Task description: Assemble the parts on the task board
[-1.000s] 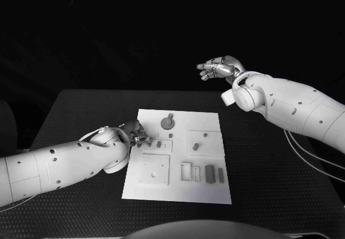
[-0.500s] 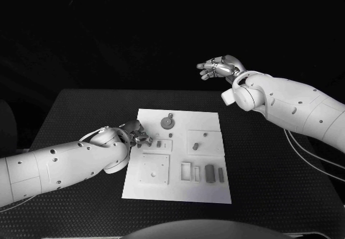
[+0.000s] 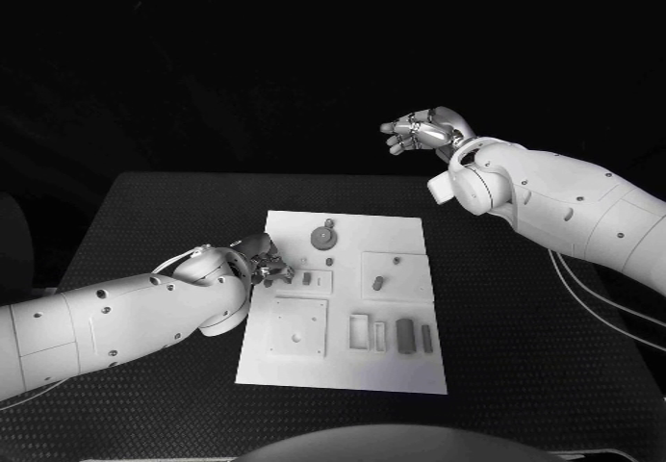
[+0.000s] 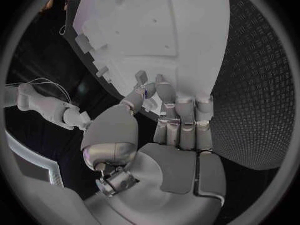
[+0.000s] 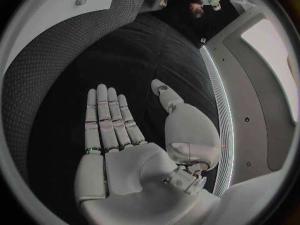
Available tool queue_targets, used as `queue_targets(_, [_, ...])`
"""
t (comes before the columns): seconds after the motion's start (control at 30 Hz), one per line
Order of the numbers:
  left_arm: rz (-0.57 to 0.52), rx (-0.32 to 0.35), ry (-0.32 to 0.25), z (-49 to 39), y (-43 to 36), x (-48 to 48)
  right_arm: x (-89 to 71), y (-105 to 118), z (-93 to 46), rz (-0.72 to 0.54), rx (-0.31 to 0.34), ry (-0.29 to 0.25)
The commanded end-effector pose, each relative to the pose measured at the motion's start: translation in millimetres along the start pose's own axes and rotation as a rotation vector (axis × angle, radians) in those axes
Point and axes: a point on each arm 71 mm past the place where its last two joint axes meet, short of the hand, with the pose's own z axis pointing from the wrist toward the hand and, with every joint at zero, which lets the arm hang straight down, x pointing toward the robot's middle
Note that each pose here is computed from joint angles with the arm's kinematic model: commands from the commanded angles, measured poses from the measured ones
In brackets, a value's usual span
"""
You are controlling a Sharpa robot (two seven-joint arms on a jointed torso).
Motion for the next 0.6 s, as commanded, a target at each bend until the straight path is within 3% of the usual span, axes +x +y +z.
queue_targets(0.03, [0.016,0.002,0.021,-1.0,-0.4,3.4,1.0,0.7,-0.1,0.002,-0.009,0.014])
queue_targets(0.6, [0.035,-0.005,0.015,0.0,1.4,2.5,1.0,0.7,-0.1,0.002,-0.009,0.015])
